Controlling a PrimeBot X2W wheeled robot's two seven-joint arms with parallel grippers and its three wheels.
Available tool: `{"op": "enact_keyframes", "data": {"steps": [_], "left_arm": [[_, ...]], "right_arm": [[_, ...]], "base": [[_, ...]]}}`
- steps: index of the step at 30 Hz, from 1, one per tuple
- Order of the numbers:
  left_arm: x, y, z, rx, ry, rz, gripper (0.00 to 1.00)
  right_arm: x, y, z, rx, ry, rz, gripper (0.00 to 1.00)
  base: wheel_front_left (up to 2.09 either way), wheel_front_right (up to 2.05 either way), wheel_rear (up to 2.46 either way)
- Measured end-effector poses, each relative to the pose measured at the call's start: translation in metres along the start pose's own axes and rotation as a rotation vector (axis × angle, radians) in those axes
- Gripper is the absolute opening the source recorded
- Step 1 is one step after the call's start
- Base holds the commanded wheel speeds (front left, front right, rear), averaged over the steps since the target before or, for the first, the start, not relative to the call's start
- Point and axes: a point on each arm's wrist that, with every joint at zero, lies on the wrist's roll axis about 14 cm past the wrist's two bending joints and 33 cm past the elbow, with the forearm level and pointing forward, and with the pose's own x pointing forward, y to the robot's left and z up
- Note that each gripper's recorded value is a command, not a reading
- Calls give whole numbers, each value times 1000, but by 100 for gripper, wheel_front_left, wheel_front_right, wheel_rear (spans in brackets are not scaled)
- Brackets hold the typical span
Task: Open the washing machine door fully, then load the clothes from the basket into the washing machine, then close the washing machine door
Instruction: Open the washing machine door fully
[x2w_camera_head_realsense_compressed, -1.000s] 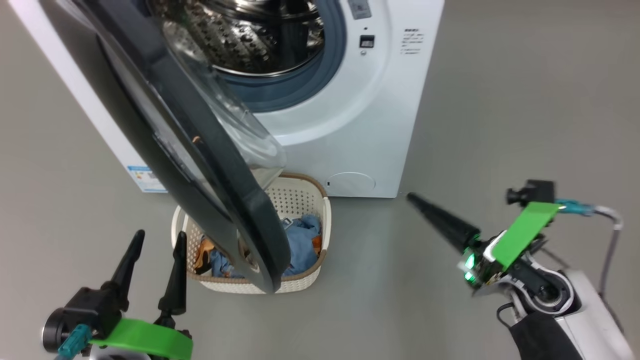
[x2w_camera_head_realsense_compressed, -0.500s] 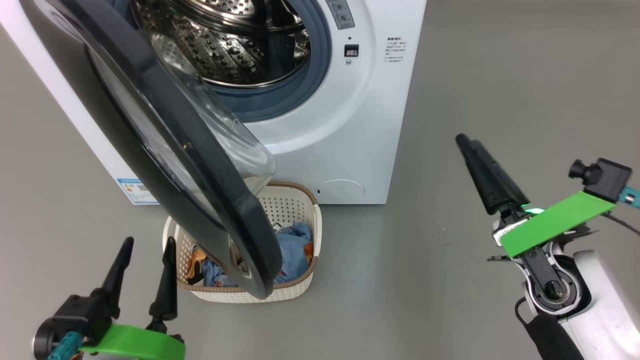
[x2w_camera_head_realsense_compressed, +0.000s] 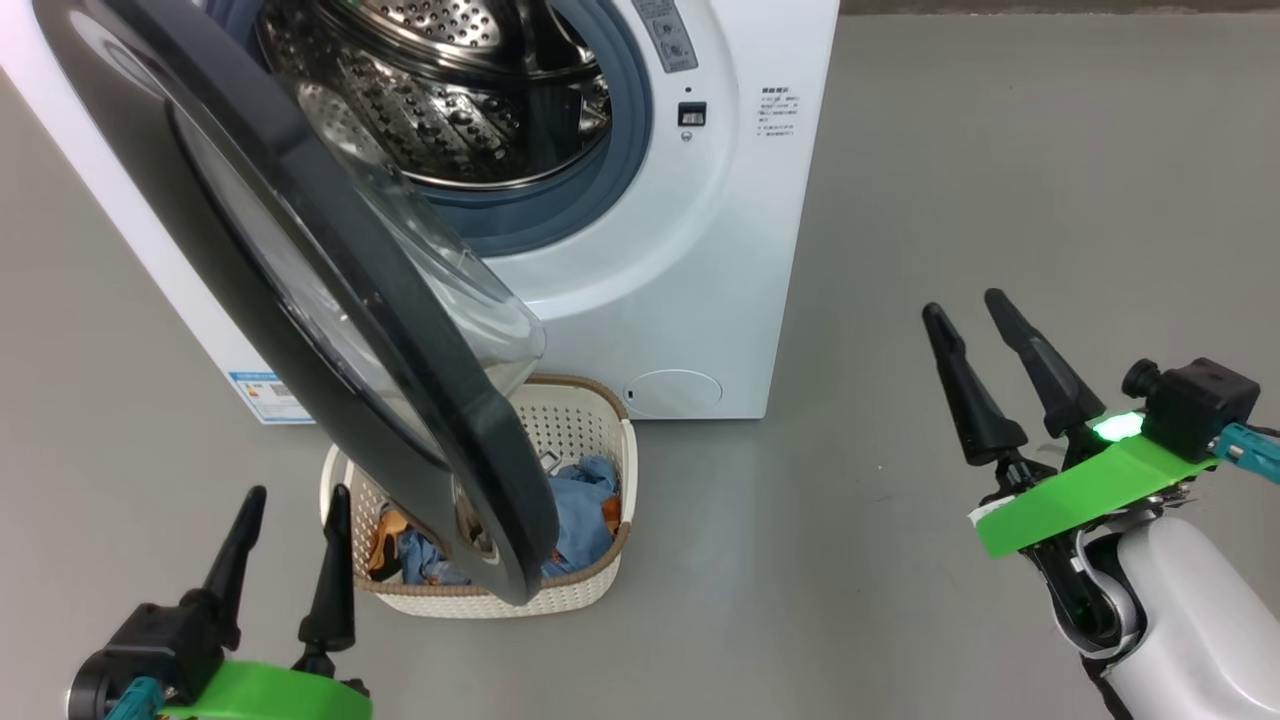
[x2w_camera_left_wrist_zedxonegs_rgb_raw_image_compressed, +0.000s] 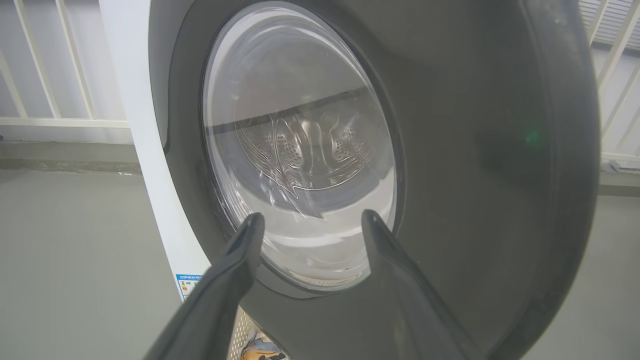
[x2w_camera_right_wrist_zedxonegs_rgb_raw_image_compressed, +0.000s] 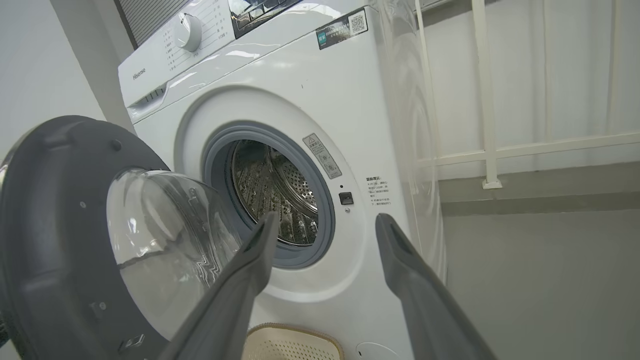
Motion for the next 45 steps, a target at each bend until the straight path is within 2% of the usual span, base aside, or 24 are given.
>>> {"op": "enact_keyframes", "data": {"steps": [6,15,20,31,45], "left_arm": [[0,0,4,0,-11,1,100],[-9,3,0,-1,3,9,100],[-10,5,0,0,5,17,100],[-16,9,-5,-2,20,33,100],[-20,9,-8,-2,30,36,100]], "right_arm": [[-8,6,10,-124,-31,18,100],[-46,-13,-3,-210,5,-74,100],[-65,-22,-8,-208,13,-132,100],[-92,-36,-23,-287,77,-194,100],[-100,-37,-36,-302,115,-219,100]], "base": [[0,0,0],[0,0,0],[0,0,0],[0,0,0],[0,0,0]]}}
